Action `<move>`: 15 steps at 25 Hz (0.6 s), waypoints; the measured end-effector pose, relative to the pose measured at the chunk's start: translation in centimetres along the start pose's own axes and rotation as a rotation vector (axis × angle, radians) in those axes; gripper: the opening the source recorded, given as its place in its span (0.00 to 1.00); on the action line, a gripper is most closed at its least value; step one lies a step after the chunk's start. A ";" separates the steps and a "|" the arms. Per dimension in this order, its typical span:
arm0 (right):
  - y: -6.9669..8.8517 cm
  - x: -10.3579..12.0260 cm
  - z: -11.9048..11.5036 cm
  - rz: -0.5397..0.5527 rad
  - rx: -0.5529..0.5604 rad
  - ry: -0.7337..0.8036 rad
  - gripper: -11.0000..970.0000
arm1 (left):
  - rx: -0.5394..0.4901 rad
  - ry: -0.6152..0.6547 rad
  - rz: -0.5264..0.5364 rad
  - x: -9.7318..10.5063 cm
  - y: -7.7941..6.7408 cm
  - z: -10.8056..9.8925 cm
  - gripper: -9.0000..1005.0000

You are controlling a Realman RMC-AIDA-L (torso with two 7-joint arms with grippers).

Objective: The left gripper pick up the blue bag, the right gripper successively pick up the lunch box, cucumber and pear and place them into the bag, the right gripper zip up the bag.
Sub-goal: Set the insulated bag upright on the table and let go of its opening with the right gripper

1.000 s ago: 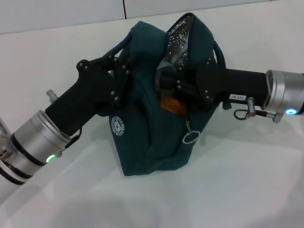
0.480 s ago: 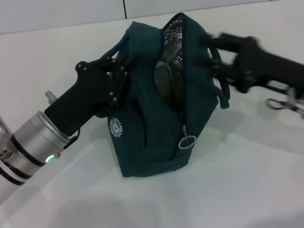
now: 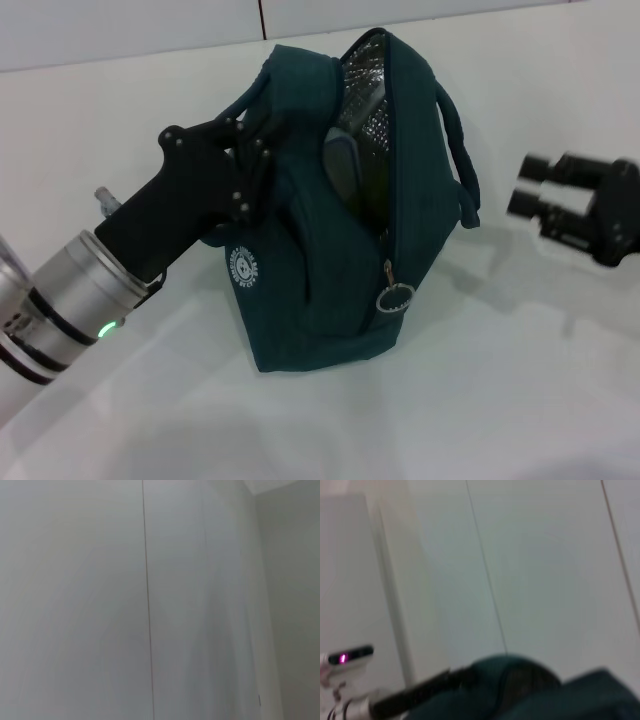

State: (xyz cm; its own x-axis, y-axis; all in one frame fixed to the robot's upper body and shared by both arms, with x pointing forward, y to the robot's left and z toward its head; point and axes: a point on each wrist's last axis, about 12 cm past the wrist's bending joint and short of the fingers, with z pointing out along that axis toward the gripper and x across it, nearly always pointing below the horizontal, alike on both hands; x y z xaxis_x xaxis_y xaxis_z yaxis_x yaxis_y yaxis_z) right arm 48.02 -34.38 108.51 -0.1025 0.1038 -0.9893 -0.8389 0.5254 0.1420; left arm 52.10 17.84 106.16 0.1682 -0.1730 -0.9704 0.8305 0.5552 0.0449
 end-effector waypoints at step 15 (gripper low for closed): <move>-1.0 1.0 5.1 0.007 -0.068 0.164 0.47 | -0.005 0.007 0.001 0.1 0.0 -0.1 0.05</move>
State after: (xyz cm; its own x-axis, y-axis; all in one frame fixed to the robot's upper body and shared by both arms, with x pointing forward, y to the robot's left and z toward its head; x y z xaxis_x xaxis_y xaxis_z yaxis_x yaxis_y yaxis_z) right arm 51.47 -30.52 107.53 -0.1891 -0.0348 -0.9813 -0.8715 0.4664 0.1514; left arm 52.09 17.94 106.06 0.1656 -0.1667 -0.9720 0.8278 0.5593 0.0451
